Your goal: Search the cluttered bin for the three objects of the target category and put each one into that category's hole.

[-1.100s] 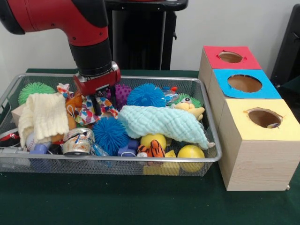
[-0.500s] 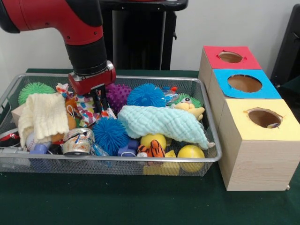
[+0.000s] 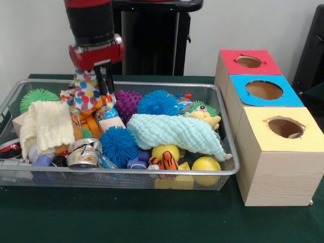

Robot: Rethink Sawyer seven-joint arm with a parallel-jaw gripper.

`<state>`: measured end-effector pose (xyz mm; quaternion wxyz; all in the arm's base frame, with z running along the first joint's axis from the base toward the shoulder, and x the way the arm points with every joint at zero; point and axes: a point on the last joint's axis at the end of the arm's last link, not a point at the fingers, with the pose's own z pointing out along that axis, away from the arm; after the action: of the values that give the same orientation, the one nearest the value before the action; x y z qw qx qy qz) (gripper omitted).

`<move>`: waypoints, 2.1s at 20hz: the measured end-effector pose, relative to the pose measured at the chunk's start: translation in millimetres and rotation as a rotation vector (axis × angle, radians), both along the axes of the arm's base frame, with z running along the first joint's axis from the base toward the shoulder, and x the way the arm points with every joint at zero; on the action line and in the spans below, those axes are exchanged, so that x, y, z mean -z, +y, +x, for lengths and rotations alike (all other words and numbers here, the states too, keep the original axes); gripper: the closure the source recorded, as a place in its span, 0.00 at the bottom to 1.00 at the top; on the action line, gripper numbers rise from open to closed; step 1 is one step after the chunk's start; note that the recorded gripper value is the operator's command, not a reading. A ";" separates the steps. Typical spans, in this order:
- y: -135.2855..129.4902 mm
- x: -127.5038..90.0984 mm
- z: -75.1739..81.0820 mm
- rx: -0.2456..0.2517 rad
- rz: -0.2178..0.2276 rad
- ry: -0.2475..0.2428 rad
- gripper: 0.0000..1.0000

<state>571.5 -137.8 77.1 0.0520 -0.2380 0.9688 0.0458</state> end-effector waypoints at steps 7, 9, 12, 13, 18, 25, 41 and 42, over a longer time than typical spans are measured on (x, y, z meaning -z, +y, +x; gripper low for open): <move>27.4 -81.2 18.5 0.036 -0.031 -0.026 1.00; 41.4 -98.0 25.0 0.029 -0.041 -0.039 1.00; 69.9 -118.7 32.4 0.003 -0.051 -0.061 1.00; 79.8 -123.6 33.6 -0.008 -0.053 -0.066 1.00; 132.4 -139.5 31.9 -0.067 -0.055 -0.073 1.00; 183.2 -148.1 28.2 -0.119 -0.062 -0.074 1.00; 308.4 -123.8 -7.3 -0.123 -0.054 -0.046 1.00; 316.0 -118.2 -10.4 -0.112 -0.049 -0.045 1.00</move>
<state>561.1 178.2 195.4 0.0654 -0.2942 0.9533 0.0195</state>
